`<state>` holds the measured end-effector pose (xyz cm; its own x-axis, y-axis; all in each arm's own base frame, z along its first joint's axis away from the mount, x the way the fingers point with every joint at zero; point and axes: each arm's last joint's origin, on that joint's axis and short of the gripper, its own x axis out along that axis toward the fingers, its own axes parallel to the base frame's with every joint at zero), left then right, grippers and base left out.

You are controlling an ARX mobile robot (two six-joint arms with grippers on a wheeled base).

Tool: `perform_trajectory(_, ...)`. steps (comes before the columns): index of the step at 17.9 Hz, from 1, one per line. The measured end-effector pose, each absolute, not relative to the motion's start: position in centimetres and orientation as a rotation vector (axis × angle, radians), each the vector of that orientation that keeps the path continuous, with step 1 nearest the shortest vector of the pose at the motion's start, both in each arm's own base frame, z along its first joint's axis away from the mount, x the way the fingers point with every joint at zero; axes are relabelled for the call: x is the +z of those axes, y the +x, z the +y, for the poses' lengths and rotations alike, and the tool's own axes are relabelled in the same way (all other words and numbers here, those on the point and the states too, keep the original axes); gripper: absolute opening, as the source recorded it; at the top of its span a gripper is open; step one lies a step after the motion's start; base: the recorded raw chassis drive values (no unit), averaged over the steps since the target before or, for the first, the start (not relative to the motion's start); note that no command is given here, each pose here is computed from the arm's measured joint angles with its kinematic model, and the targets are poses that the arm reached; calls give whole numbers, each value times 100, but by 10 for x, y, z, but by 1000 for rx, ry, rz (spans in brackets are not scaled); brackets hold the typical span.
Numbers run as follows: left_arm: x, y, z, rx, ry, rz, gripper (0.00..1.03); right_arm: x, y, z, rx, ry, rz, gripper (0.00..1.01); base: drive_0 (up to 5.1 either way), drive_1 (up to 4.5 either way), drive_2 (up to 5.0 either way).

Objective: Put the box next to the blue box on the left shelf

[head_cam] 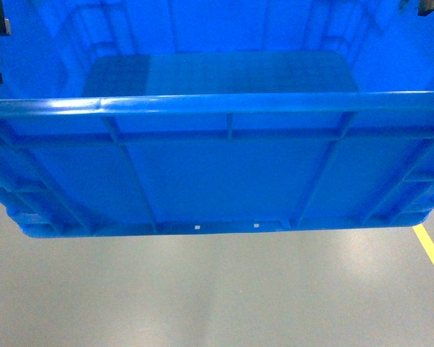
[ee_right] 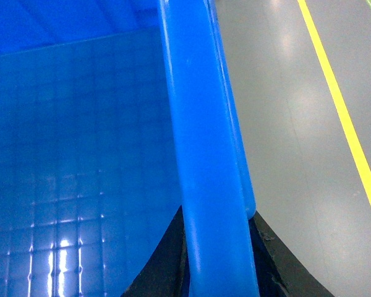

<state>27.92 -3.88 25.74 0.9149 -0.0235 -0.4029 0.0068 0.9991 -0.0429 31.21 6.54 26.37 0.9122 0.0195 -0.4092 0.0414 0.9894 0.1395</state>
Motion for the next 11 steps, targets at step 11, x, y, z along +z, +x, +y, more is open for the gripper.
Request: perform_trajectory(11, 259, 279, -39, -19, -43, 408, 6, 266, 310, 65, -17, 147, 415, 18, -116, 2, -234)
